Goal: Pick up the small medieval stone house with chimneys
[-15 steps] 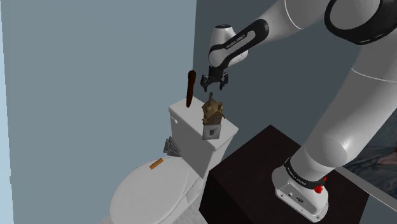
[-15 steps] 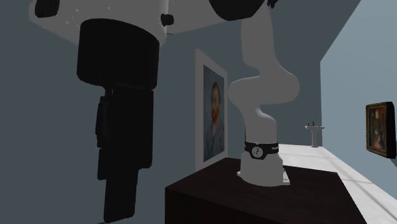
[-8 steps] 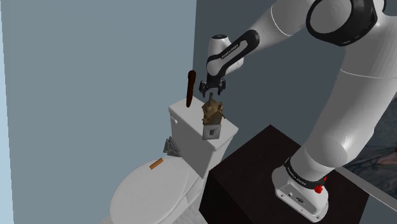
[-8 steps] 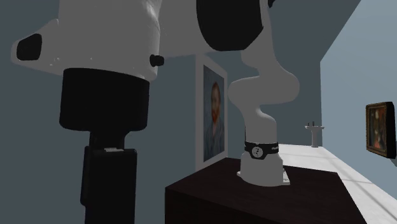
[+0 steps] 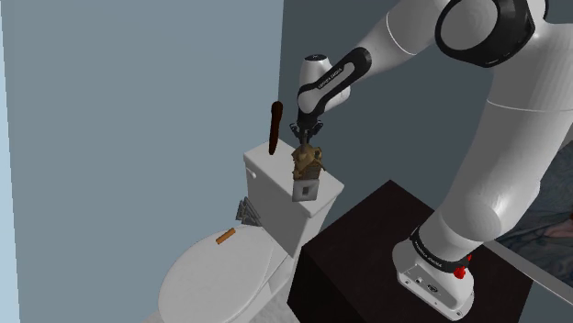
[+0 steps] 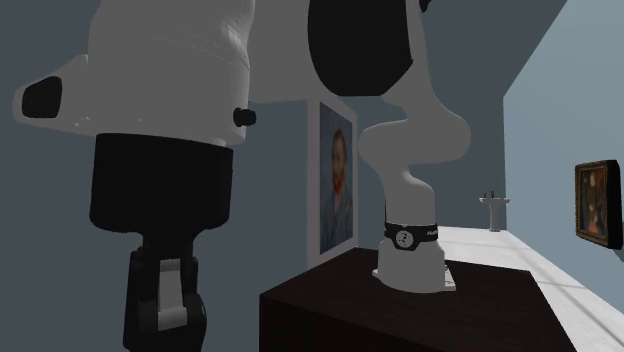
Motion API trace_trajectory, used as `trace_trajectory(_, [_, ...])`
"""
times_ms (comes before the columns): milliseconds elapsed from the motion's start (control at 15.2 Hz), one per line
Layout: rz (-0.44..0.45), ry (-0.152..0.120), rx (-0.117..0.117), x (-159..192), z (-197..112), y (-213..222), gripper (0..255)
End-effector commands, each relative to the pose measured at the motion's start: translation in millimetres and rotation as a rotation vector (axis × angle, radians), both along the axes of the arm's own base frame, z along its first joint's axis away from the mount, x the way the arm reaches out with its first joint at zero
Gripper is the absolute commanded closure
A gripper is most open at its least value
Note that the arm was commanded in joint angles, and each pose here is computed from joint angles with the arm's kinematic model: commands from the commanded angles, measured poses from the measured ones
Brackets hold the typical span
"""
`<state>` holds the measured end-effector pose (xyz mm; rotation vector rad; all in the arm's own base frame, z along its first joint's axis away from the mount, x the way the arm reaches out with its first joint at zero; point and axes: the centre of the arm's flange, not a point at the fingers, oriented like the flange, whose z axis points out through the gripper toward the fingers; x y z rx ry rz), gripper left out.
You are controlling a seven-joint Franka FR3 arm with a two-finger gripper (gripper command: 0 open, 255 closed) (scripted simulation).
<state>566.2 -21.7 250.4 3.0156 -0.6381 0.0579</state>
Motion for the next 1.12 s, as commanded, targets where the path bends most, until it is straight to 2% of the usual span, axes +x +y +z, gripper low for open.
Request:
trace_trajectory(0, [0.0,0.0,0.0,-0.1,-0.3,-0.2,255])
trace_trajectory(264, [0.0,0.0,0.0,-0.1,-0.5,0.0,255])
trace_trajectory(1056, [0.0,0.0,0.0,-0.1,62.9,0.0,255])
